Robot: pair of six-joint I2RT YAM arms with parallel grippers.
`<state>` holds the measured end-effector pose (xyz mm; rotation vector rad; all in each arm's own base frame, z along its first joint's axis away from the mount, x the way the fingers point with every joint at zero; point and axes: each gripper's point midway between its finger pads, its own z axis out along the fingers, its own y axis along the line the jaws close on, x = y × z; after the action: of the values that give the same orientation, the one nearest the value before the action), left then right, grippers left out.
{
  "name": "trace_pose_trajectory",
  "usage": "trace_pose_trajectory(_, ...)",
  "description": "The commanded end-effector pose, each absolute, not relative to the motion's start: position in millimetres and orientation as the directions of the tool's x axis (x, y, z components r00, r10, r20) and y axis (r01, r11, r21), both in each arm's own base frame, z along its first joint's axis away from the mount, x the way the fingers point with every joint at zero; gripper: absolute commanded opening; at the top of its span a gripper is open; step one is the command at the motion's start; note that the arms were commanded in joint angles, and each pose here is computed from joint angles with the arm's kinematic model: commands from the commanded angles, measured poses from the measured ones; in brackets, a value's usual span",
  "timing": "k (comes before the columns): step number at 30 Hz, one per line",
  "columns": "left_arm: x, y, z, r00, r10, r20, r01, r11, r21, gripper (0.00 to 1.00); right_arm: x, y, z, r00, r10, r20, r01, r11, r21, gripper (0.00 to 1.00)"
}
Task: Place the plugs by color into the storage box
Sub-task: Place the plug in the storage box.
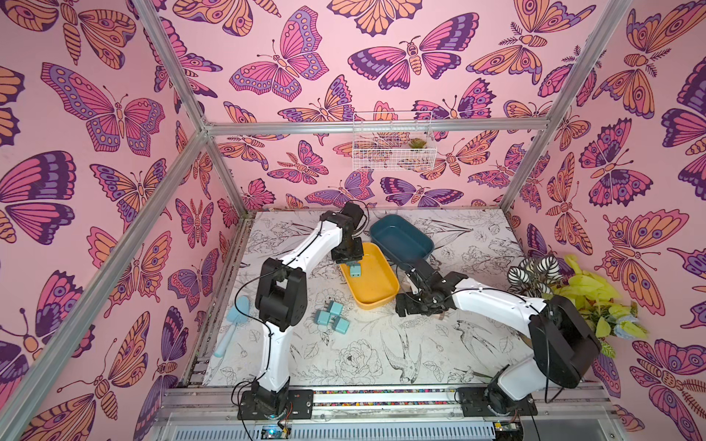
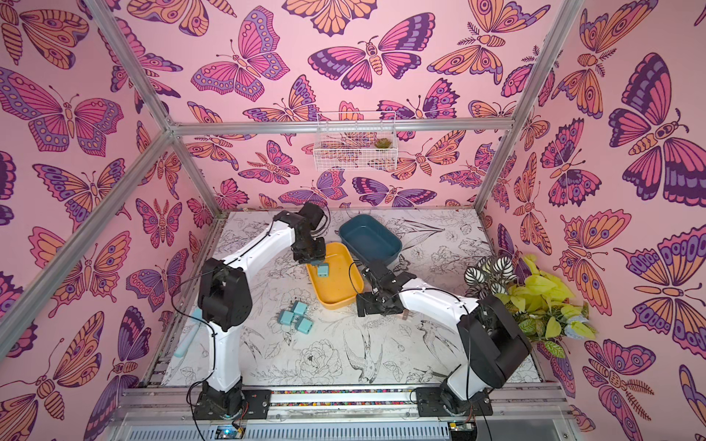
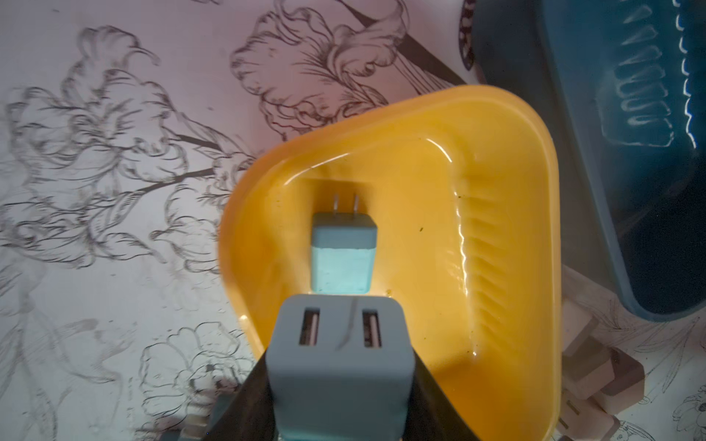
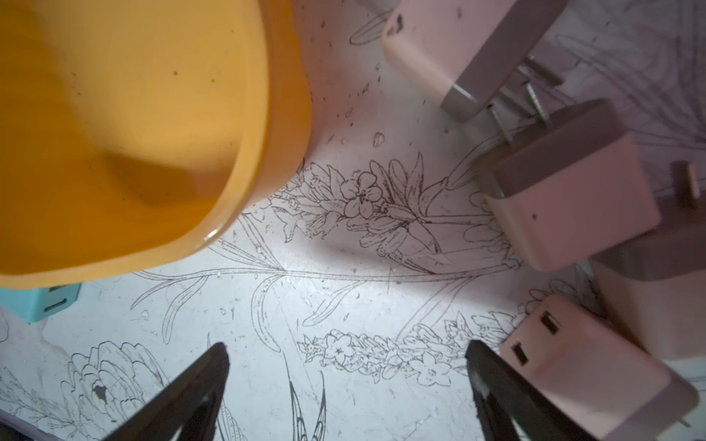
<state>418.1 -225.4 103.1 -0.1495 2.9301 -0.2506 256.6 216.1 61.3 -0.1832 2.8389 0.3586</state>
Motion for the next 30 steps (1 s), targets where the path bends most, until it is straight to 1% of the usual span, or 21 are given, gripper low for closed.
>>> trace_pose_trajectory(1, 412.5, -242.1, 93.6, -0.985, -0.104, -0.135, -0.079, 0.981, -0.179, 0.4, 246.3, 201.1, 66.4, -0.957, -0.064, -0.282, -0.123, 0.973, 0.195, 0.98)
trace_pose_trajectory(10, 420.1, -282.7, 50.3, -0.995, -0.052, -0.087, -0.036, 0.983, -0.182, 0.4, 230.5, 179.1, 74.7, -0.951, -0.005, -0.308, -0.066, 0.98, 0.19, 0.98)
trace_pose_trajectory(17, 414.7, -278.5, 27.8, -0.997, -0.064, -0.048, -0.056, 0.988, -0.142, 0.42, 224.7, 172.2, 74.1, -0.951, 0.012, -0.309, -0.048, 0.981, 0.186, 0.98)
trace_pose_trajectory(19, 412.8, -278.1, 25.8, -0.997, -0.062, -0.039, -0.056, 0.989, -0.14, 0.46, 224.6, 171.9, 74.0, -0.95, 0.015, -0.311, -0.046, 0.981, 0.186, 0.98)
trace_pose_trajectory(21, 412.5, -280.2, 28.2, -0.997, -0.067, -0.036, -0.06, 0.986, -0.153, 0.55, 225.2, 172.4, 73.7, -0.951, 0.014, -0.31, -0.046, 0.982, 0.185, 0.98)
trace_pose_trajectory(25, 421.8, -293.2, 58.0, -0.993, -0.098, -0.069, -0.08, 0.97, -0.231, 0.76, 228.9, 175.5, 75.0, -0.949, 0.014, -0.315, -0.048, 0.981, 0.19, 0.98)
trace_pose_trajectory(26, 423.5, -296.3, 67.3, -0.992, -0.105, -0.076, -0.083, 0.965, -0.25, 0.78, 229.9, 176.5, 75.5, -0.948, 0.014, -0.318, -0.05, 0.98, 0.192, 0.98)
trace_pose_trajectory(27, 424.8, -297.8, 75.4, -0.991, -0.105, -0.083, -0.08, 0.962, -0.26, 0.78, 230.6, 177.2, 75.4, -0.948, 0.014, -0.318, -0.05, 0.98, 0.193, 0.98)
trace_pose_trajectory(30, 424.3, -289.8, 97.3, -0.99, -0.094, -0.108, -0.066, 0.968, -0.242, 0.76, 234.6, 180.7, 77.5, -0.945, 0.011, -0.327, -0.057, 0.978, 0.199, 0.98)
